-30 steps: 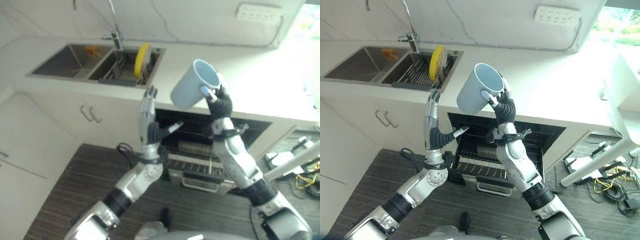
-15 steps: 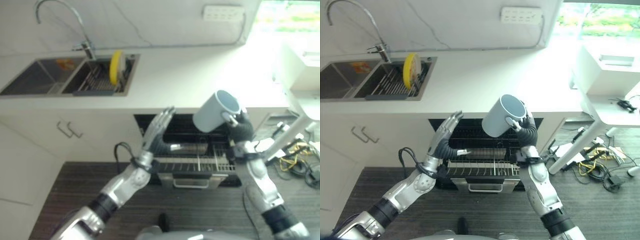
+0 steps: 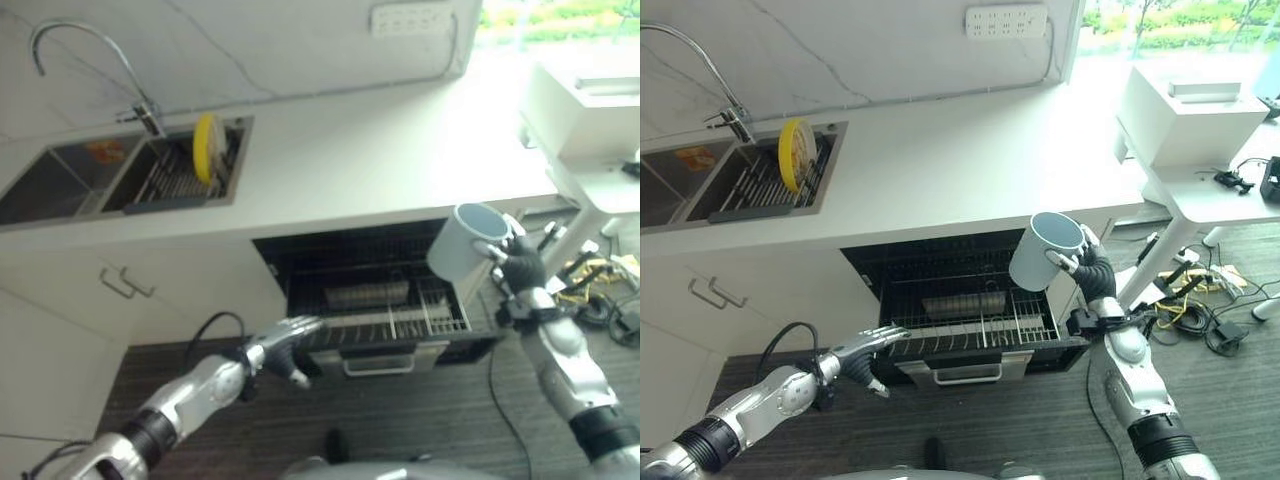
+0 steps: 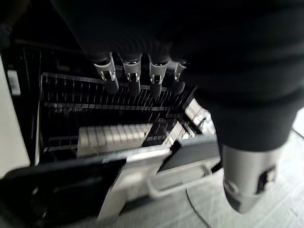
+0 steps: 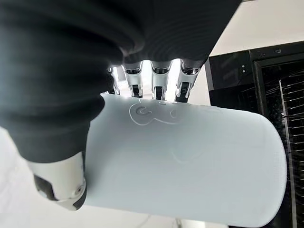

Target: Place the dishes in the dishwasher.

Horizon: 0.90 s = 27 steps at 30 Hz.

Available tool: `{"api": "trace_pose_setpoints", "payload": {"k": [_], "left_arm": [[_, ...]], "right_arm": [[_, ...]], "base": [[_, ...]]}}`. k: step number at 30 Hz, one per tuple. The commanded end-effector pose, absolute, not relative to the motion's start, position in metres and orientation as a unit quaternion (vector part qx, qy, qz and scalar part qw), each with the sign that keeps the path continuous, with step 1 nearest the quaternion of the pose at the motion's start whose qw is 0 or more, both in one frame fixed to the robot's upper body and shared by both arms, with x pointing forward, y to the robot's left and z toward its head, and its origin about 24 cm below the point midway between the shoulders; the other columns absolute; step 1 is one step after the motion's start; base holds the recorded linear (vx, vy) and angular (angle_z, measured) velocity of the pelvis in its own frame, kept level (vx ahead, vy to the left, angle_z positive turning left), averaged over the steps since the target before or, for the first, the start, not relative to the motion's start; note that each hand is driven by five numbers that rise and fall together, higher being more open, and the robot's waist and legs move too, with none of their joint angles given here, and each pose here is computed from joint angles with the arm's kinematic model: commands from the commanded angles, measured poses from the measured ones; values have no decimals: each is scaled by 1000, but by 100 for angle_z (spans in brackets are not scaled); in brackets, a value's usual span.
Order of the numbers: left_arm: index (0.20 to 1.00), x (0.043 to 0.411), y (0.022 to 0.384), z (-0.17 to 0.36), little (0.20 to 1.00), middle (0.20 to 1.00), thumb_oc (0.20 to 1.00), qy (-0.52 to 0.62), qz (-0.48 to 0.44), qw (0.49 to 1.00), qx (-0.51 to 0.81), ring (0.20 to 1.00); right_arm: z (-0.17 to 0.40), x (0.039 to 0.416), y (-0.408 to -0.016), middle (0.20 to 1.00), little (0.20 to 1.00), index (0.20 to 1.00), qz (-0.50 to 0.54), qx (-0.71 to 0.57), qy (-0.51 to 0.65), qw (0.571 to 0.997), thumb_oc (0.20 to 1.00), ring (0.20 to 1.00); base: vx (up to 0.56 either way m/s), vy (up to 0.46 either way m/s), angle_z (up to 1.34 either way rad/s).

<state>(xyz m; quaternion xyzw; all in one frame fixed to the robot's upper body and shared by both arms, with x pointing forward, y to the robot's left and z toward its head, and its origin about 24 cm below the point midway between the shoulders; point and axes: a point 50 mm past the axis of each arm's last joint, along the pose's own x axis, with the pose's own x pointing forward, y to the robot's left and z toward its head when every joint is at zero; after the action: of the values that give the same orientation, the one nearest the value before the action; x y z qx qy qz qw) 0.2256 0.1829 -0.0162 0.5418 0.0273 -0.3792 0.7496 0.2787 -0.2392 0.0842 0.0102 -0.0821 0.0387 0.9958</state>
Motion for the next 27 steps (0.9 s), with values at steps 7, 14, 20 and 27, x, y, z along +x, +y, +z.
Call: {"api": "trace_pose_setpoints", "payload": {"k": [7, 14, 20, 27], "left_arm": [[1000, 239, 175, 8, 1000, 1000, 1000, 51, -413, 775, 475, 1000], [1000, 232, 185, 5, 1000, 1000, 1000, 59, -392, 778, 488, 1000], [1000, 232, 190, 7, 1000, 1000, 1000, 27, -386, 766, 514, 1000], [1000, 231, 197, 8, 1000, 1000, 1000, -36, -308, 771, 556, 1000]], "right_arm": [[124, 307, -249, 200, 200, 200, 42, -37, -119, 991, 200, 200], [103, 306, -270, 200, 200, 200, 13, -70, -72, 995, 200, 200], [92, 308, -283, 200, 200, 200, -14, -77, -51, 996, 200, 200], [78, 304, -290, 200, 200, 200, -39, -74, -34, 996, 200, 200]], "base": [[-23, 34, 9], [28, 45, 12], [-51, 7, 7], [6, -17, 3]]}}
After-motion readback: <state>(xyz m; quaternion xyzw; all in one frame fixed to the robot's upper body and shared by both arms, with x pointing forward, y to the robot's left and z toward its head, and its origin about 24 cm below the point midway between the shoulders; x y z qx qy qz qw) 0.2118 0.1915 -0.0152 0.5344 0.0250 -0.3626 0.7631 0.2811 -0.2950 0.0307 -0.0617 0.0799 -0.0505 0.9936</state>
